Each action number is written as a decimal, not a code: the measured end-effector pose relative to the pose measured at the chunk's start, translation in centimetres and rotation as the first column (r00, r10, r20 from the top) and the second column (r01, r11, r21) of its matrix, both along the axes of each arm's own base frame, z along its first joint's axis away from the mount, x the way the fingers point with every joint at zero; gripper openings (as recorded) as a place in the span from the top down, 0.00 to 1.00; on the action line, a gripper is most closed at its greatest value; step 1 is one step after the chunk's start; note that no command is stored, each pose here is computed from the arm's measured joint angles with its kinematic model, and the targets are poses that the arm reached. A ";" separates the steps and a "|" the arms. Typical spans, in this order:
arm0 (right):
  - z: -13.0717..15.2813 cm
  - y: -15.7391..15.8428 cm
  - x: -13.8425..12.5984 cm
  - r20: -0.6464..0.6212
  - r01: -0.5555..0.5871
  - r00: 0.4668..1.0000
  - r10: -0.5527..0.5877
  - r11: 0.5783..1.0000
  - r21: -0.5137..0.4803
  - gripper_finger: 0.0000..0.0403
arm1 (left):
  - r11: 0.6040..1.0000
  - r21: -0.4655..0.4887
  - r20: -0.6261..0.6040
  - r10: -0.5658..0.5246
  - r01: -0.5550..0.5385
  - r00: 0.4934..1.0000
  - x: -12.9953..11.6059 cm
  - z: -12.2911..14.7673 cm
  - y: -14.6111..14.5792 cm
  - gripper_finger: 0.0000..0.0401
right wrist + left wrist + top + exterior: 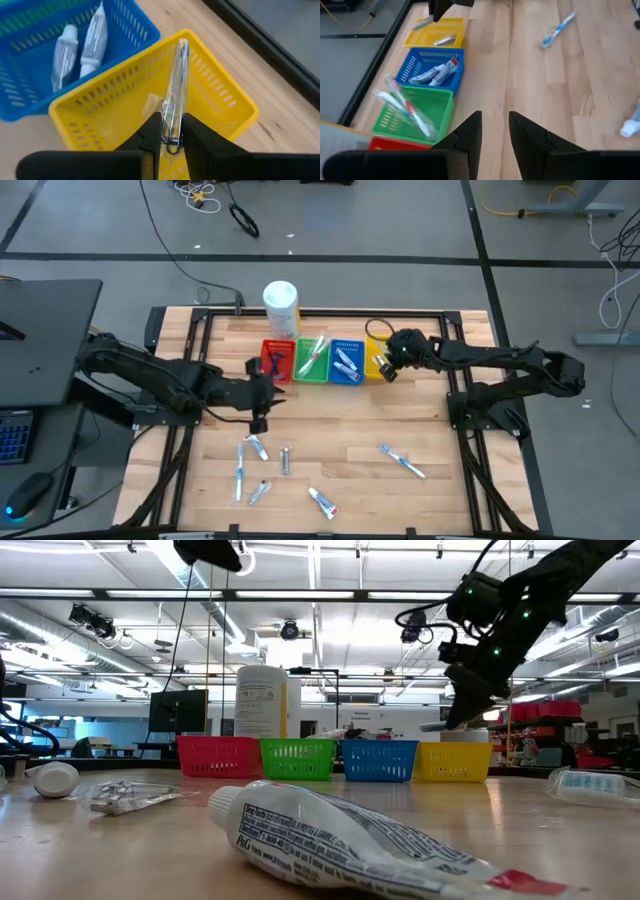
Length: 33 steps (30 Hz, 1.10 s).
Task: Pick & Place Travel size toiletries
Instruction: Put the silver nail cutter into the yellow bin, then put the blue toothbrush into the green bin
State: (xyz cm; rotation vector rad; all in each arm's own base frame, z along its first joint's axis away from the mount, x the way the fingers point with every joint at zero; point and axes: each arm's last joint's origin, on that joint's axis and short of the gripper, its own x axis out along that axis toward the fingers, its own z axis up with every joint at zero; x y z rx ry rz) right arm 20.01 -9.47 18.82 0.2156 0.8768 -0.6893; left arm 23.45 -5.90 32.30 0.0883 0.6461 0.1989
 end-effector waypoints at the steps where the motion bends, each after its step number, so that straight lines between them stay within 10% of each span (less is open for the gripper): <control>1: -0.1 -0.4 0.0 0.011 0.001 1.000 -0.001 1.000 0.018 0.85 | 1.000 0.004 0.014 0.003 -0.003 1.000 -0.2 0.3 0.1 0.74; 19: -2.6 -2.0 0.8 -0.068 -0.058 0.996 0.062 0.996 0.066 0.71 | 1.000 0.019 0.185 -0.005 0.002 0.983 -5.1 4.2 1.7 0.74; 33: -1.3 -1.6 1.2 0.041 -0.104 0.994 0.102 0.994 0.033 0.68 | 0.994 0.017 0.017 0.106 -0.106 0.994 -6.9 2.7 2.4 0.74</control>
